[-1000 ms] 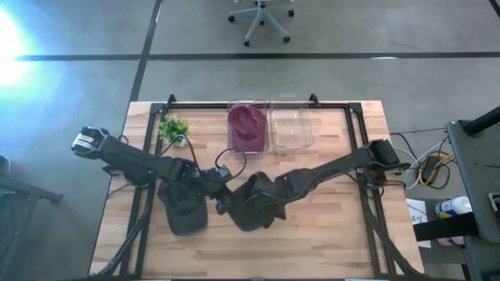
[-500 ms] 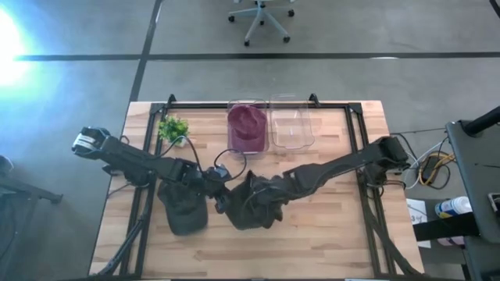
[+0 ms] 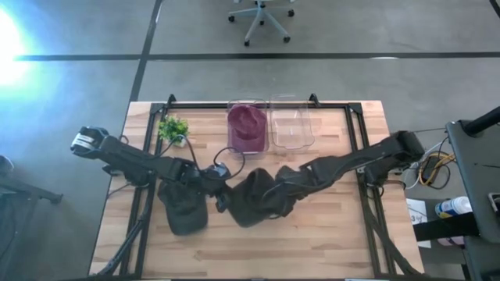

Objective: Pick & Place hat
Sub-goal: Put the right black cap into the right transparent bin

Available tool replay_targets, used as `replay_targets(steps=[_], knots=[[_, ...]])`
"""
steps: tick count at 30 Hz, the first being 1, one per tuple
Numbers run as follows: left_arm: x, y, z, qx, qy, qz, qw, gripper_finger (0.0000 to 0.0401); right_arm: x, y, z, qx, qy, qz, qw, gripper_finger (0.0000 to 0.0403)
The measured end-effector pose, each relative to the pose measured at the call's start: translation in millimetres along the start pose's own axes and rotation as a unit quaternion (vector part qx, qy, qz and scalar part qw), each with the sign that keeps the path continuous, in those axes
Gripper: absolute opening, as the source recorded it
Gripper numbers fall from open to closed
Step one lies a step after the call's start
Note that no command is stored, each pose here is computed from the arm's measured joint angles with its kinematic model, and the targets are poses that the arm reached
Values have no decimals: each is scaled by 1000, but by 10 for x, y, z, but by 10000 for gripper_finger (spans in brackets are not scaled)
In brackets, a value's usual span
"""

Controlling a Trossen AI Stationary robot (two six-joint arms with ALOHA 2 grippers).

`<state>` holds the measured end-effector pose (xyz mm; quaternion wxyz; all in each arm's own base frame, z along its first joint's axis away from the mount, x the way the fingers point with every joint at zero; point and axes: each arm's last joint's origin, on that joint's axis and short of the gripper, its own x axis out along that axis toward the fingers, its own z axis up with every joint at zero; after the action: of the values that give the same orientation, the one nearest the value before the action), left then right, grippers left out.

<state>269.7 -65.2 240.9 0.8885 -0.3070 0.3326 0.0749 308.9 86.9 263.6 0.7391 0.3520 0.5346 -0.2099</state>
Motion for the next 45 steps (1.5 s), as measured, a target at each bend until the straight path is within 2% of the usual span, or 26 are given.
replay_targets(steps=[3, 5, 7, 10, 12, 14, 16, 25, 34, 40, 45], knots=[[-28, -11, 2, 19, -9, 3, 1000, 5, 68, -192, -103, 60, 2, 7, 998, 126], [-42, -18, -4, 33, -16, 10, 999, 5, 60, -303, -181, 102, -7, 45, 994, 134], [-71, -34, -11, 51, -27, 16, 998, 5, 19, -398, -248, 148, -23, 110, 983, 144], [-97, -52, -18, 70, -50, 35, 996, 5, 67, -534, -355, 218, -47, 205, 953, 163], [-101, -56, -22, 74, -64, 49, 994, 5, 120, -601, -420, 262, -68, 259, 927, 177], [-103, -59, -25, 76, -71, 57, 993, 5, 172, -638, -484, 291, -86, 296, 906, 189], [-104, -56, -22, 76, -76, 62, 992, 5, 246, -659, -545, 310, -94, 308, 895, 199], [-108, -87, 10, 73, -93, 51, 992, 5, 371, -667, -551, 321, -145, 289, 890, 219], [-113, -124, 46, 70, -112, 33, 991, 5, 391, -647, -460, 330, -183, 292, 879, 218], [-113, -124, 45, 72, -111, 33, 991, 5, 509, -615, -394, 337, -182, 271, 883, 186], [-112, -118, 49, 73, -110, 33, 991, 5, 607, -448, -318, 304, -159, 260, 902, 153]])
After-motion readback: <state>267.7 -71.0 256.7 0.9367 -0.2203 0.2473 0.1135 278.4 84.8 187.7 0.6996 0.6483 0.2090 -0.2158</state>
